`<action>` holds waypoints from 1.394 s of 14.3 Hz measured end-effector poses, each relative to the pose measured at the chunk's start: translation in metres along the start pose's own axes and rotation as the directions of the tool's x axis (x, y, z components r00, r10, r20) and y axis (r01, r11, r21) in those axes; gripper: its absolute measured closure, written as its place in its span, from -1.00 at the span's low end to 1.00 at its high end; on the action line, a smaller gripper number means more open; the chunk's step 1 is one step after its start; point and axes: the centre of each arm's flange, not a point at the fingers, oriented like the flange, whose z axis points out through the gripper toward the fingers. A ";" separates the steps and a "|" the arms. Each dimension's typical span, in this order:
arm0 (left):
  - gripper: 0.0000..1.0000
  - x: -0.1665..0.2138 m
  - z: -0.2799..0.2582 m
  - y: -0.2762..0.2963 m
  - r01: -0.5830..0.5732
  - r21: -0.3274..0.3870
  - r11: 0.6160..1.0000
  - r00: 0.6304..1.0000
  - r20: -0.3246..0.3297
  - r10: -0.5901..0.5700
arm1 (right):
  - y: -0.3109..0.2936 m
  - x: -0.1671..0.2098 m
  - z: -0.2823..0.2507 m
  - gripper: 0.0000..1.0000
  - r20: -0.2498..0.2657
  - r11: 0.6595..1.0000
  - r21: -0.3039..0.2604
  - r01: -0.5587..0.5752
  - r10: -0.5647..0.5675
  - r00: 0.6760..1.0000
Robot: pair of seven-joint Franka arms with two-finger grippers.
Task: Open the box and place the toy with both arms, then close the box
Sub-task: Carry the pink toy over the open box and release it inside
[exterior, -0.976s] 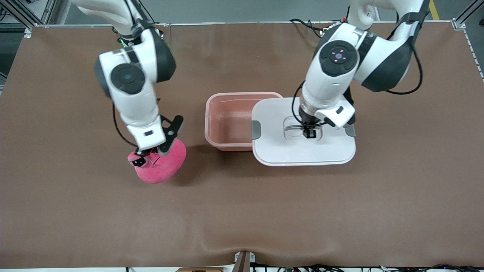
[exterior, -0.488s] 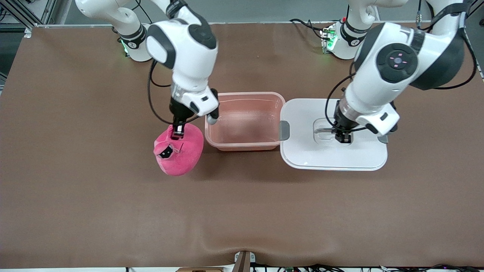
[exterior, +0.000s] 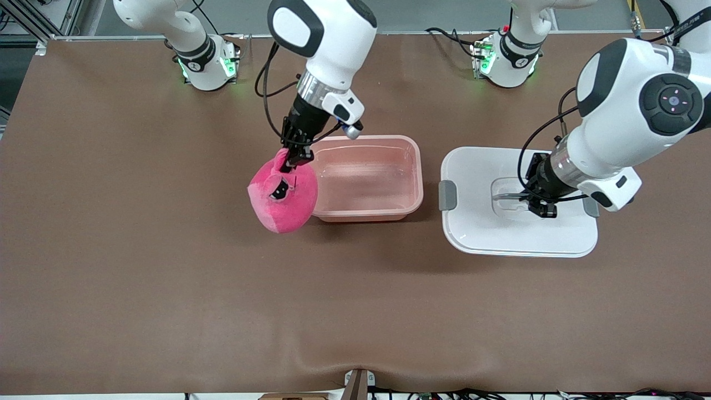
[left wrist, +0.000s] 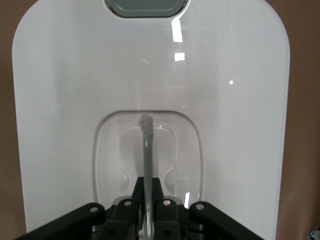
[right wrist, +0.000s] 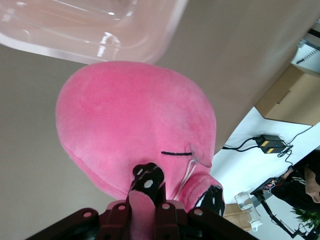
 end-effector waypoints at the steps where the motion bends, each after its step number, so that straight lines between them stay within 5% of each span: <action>1: 0.85 0.005 0.000 0.001 0.005 0.000 1.000 1.000 0.000 -0.005 | -0.006 0.007 -0.005 0.70 0.007 0.999 0.001 0.039 -0.039 0.999; 17: 0.85 0.011 0.010 0.000 -0.006 0.022 1.000 1.000 -0.004 0.006 | -0.072 0.105 -0.038 0.73 0.064 0.961 -0.009 0.276 -0.275 0.959; 20: 0.85 0.011 0.011 0.000 -0.007 0.022 1.000 1.000 -0.004 0.007 | -0.071 0.105 -0.040 0.25 0.067 0.963 -0.015 0.271 -0.269 0.961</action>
